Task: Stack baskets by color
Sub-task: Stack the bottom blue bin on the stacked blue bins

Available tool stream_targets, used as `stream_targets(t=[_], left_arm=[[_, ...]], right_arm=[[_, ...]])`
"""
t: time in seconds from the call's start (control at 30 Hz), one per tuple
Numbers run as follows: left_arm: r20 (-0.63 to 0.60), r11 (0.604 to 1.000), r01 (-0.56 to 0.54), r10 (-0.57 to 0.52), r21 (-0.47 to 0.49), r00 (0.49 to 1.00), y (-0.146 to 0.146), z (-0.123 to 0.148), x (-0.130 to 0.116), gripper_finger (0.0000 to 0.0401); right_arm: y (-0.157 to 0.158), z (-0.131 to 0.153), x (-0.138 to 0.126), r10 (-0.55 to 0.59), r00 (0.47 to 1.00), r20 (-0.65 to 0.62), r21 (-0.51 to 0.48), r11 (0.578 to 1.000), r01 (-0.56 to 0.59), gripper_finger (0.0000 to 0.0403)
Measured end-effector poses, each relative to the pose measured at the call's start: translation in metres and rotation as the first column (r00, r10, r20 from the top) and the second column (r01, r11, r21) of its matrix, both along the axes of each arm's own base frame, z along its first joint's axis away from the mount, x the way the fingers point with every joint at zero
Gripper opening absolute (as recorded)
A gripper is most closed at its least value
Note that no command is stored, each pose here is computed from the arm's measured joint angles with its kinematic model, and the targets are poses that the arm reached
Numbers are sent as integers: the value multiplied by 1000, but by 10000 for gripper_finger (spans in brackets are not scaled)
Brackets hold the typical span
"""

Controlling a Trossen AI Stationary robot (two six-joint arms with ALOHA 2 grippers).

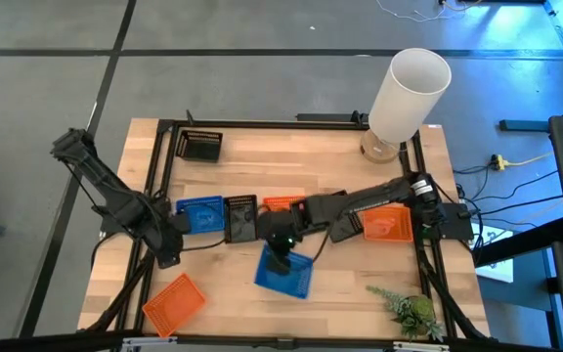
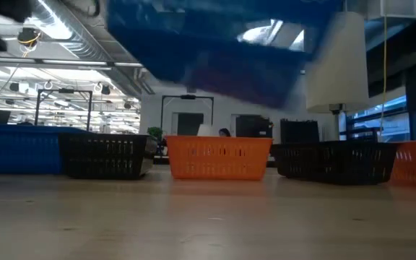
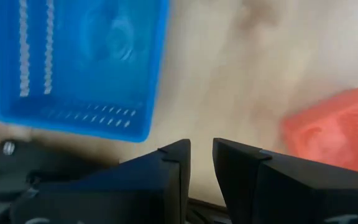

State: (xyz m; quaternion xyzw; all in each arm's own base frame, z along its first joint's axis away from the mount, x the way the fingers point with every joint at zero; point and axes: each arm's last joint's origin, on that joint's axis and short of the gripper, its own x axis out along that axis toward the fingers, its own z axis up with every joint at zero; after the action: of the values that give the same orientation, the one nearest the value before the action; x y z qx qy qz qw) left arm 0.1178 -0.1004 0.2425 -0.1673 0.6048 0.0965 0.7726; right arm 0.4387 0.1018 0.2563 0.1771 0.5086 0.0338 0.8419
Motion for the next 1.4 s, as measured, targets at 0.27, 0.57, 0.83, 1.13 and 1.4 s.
stream_targets(t=[0.27, 0.57, 0.83, 1.13, 1.4], left_arm=[[-101, 981, -189, 194, 52, 976, 7, -40, -10, 61], [-14, 948, -285, 290, 140, 957, 14, -39, 0, 61], [77, 919, -330, 320, 217, 944, 25, -42, 15, 61], [117, 934, -304, 286, 190, 951, 30, -58, 47, 61], [162, 968, -216, 194, 127, 967, 31, -72, 79, 61]], right_arm=[[-24, 57, 12, 13, 981, 192, -133, 991, 13, 1], [-39, 65, 15, 31, 975, 221, -169, 986, 7, 0], [-46, 65, 15, 54, 973, 223, -197, 980, -9, 0], [-50, 65, 15, 81, 972, 219, -224, 974, -30, 0], [-56, 64, 16, 79, 973, 217, -228, 973, -28, 0]])
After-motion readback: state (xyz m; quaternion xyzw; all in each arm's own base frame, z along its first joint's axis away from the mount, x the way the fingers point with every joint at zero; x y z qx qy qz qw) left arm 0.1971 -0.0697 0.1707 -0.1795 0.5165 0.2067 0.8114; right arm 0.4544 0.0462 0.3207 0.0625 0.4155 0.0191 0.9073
